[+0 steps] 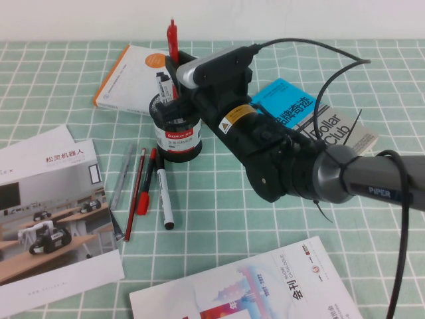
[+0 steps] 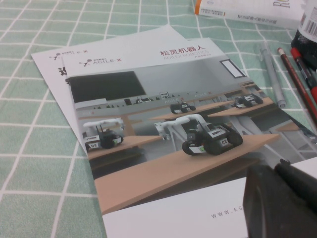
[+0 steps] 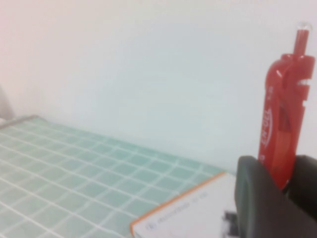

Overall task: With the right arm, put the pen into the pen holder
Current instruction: Place the pen onto the pen holder

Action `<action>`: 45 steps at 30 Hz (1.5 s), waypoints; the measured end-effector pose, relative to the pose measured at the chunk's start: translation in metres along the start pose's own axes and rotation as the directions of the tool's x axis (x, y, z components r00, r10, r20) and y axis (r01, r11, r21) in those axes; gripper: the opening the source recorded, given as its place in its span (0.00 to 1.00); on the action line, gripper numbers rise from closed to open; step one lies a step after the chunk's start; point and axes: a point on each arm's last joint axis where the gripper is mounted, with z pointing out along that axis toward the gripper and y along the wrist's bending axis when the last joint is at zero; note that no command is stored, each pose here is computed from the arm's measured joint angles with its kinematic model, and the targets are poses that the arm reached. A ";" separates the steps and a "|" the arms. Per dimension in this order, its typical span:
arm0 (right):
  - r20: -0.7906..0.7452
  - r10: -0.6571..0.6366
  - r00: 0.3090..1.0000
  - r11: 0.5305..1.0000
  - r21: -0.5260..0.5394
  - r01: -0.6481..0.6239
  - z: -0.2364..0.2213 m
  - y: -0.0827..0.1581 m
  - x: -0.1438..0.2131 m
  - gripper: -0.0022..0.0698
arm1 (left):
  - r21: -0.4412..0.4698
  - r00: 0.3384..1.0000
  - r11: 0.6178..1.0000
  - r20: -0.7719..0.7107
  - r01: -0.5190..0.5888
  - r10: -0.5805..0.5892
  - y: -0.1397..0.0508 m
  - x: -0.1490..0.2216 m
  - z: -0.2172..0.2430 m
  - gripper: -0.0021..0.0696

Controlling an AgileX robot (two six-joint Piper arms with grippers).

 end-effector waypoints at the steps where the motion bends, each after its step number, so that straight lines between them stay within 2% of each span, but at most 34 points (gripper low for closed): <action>1: -0.010 0.006 1.000 1.000 0.009 -0.005 0.000 -0.001 0.003 0.16 | 0.000 1.000 1.000 0.000 0.000 0.000 0.000 0.000 0.000 0.02; 6: -0.047 0.044 0.998 0.998 0.057 -0.041 0.001 -0.008 0.013 0.16 | 0.000 1.000 1.000 0.000 0.000 0.000 0.000 0.000 0.000 0.02; 15: -0.086 0.010 0.996 0.998 0.063 -0.005 0.001 -0.009 0.020 0.16 | 0.000 1.000 1.000 0.000 0.000 0.000 0.000 0.000 0.000 0.02; 24: -0.112 0.030 0.993 0.996 0.084 -0.021 0.001 -0.011 0.023 0.18 | 0.000 1.000 1.000 0.000 0.000 0.000 0.000 0.000 0.000 0.02; 27: -0.123 0.031 0.992 0.996 0.085 -0.020 0.001 -0.011 0.026 0.23 | 0.000 1.000 1.000 0.000 0.000 0.000 0.000 0.000 0.000 0.02; 34: -0.135 0.051 0.990 0.995 0.088 -0.039 0.001 -0.011 0.029 0.49 | 0.000 1.000 1.000 0.000 0.000 0.000 0.000 0.000 0.000 0.02; 36: -0.135 0.051 0.990 0.995 0.088 -0.039 0.001 -0.011 0.029 0.52 | 0.000 1.000 1.000 0.000 0.000 0.000 0.000 0.000 0.000 0.02; 40: -0.174 0.056 0.983 0.996 0.081 -0.043 0.000 -0.010 0.024 0.53 | 0.000 1.000 1.000 0.000 0.000 0.000 0.000 0.000 0.000 0.02; 42: -0.222 0.064 0.973 0.996 0.069 -0.050 -0.003 -0.009 0.011 0.51 | 0.000 1.000 1.000 0.000 0.000 0.000 0.000 0.000 0.000 0.02; 45: -0.303 0.076 0.950 0.997 0.045 -0.065 -0.012 -0.006 -0.019 0.40 | 0.000 1.000 1.000 0.000 0.000 0.000 0.000 0.000 0.000 0.02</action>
